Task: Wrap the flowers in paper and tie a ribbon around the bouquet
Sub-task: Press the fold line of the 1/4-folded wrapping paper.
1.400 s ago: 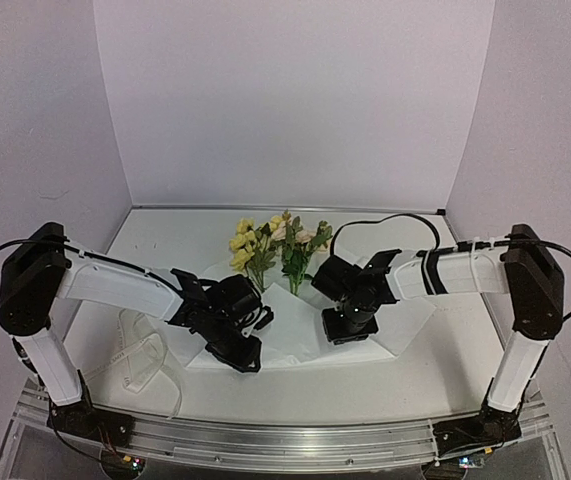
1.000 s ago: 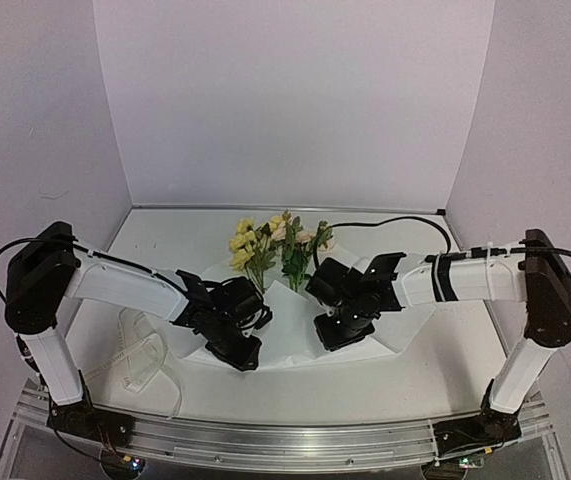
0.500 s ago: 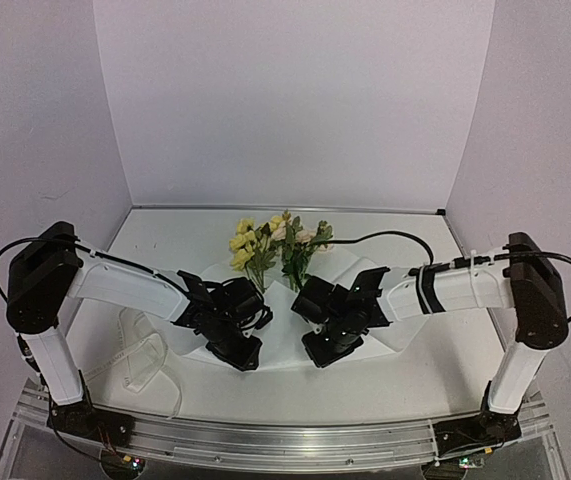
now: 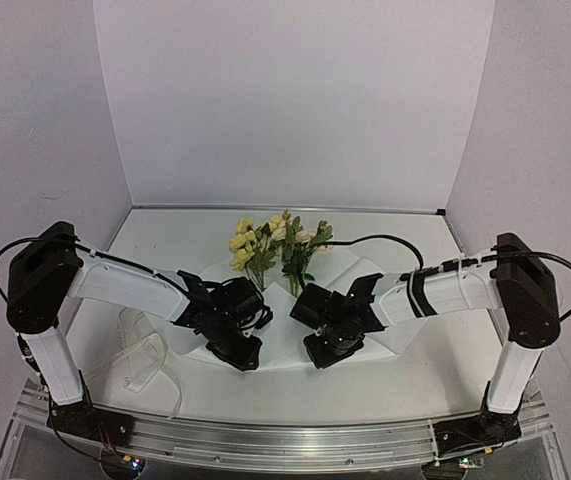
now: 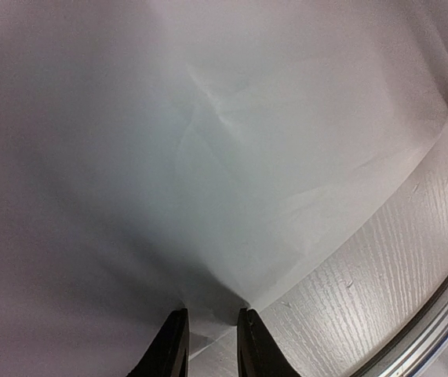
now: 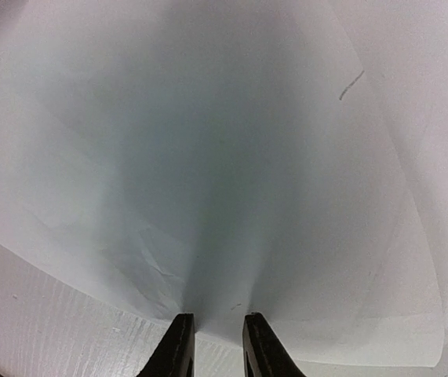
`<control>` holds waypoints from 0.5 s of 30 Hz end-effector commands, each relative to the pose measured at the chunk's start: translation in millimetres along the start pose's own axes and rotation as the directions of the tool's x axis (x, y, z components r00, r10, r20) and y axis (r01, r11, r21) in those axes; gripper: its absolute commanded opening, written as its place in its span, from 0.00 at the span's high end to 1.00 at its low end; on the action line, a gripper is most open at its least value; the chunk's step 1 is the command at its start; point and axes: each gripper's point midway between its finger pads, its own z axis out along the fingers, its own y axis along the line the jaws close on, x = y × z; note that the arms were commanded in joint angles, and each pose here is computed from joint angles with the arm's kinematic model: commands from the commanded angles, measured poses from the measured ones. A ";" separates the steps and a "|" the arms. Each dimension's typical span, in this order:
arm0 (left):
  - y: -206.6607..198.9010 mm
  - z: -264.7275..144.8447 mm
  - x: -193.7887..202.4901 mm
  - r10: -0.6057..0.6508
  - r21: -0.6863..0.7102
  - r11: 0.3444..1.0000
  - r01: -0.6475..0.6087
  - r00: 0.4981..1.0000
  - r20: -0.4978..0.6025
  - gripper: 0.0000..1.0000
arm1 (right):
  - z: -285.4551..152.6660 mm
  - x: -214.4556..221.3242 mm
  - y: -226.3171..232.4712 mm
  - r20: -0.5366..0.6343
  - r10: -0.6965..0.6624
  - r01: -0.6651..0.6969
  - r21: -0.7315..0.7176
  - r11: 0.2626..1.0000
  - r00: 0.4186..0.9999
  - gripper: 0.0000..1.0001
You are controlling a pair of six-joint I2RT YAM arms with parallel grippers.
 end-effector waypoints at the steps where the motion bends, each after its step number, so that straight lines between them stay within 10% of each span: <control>1: 2.0 1.6 -7.9 0.005 -0.001 1.000 -0.005 1.000 0.023 0.77 | 8.2 6.9 -10.8 -0.001 0.035 -0.035 0.053 0.998 0.999 0.77; 15: 13.0 0.0 8.0 -0.038 -0.011 0.999 0.038 0.999 0.004 0.77 | 17.1 25.2 -26.1 -0.030 0.073 -0.070 0.101 0.992 0.997 0.78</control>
